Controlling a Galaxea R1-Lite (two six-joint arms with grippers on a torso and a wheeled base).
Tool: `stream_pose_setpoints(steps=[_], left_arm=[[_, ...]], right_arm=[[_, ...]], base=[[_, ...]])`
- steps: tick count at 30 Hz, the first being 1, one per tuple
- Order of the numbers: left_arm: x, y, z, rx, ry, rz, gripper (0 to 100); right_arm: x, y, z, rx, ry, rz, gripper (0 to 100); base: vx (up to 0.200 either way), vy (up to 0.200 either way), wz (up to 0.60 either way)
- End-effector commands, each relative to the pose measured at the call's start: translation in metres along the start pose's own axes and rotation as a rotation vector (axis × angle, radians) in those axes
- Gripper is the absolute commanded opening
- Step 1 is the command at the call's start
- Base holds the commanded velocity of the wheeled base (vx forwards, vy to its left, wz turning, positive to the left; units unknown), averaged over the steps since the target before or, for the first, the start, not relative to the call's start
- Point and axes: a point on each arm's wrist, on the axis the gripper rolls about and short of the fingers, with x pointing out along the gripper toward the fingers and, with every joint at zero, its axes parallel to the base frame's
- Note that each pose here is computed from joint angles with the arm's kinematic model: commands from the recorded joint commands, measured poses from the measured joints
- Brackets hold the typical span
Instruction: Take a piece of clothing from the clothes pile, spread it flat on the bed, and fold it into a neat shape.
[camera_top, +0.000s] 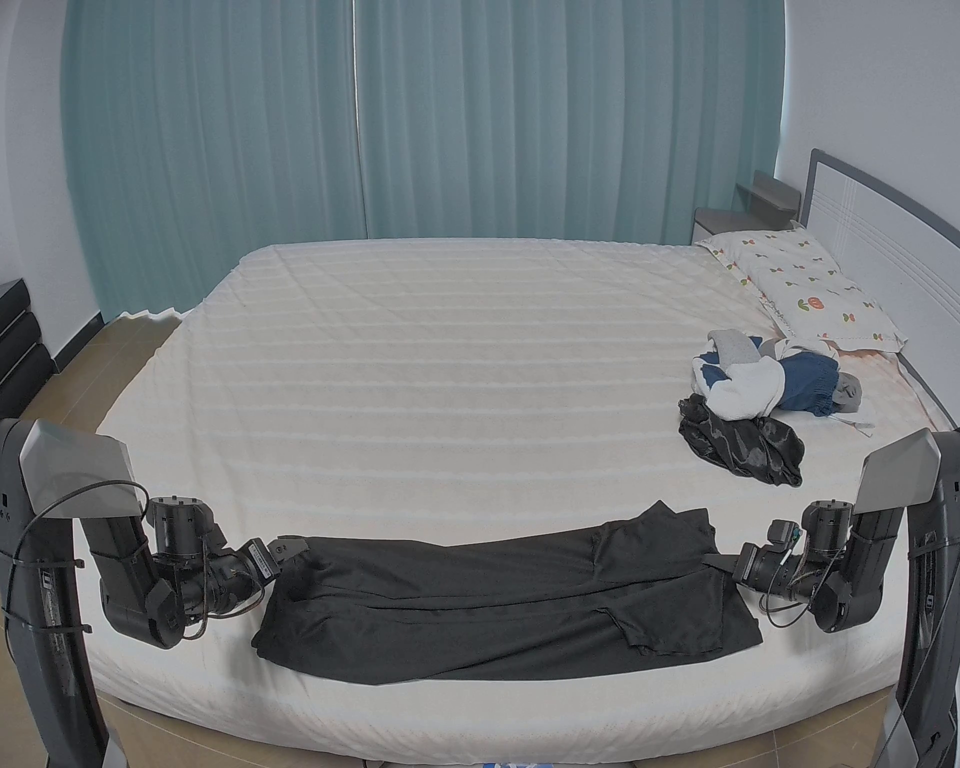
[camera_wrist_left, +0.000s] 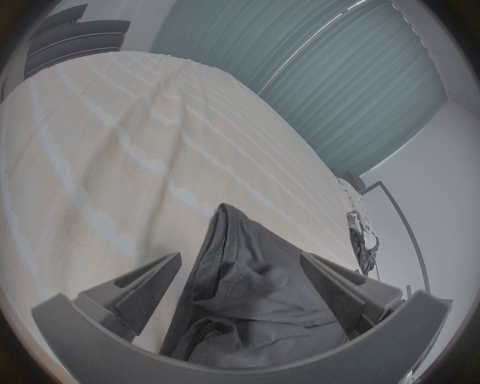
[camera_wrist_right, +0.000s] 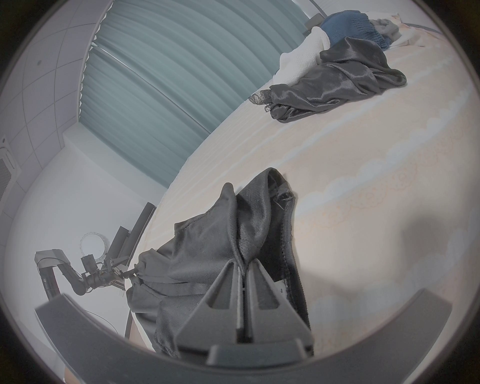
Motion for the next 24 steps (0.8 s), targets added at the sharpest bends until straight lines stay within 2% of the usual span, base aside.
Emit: stream_pose_setpoints(steps=[1,9,10,18,24], left_arm=[[-0.002,-0.006,-0.007,0.018,0.024,-0.009,100],[0.003,-0.012,-0.004,0.053,0.013,-0.031,100],[0.003,-0.012,-0.005,0.062,0.016,-0.032,0],[-0.006,0.000,-0.012,0.134,0.034,0.048,0],[-0.013,0.001,-0.013,0.174,0.053,0.098,0]], right_arm=[[0.000,-0.001,-0.001,0.002,0.003,-0.001,0],[0.001,-0.001,-0.001,0.003,0.004,-0.001,0],[0.001,-0.001,-0.001,0.003,0.004,-0.001,0],[0.001,-0.001,-0.001,0.001,0.002,0.000,0],[0.001,-0.001,0.000,0.000,-0.001,0.001,0]], base=[[0.000,0.000,0.00],[0.000,0.000,0.00],[0.000,0.000,0.00],[0.000,0.000,0.00],[0.000,0.000,0.00]])
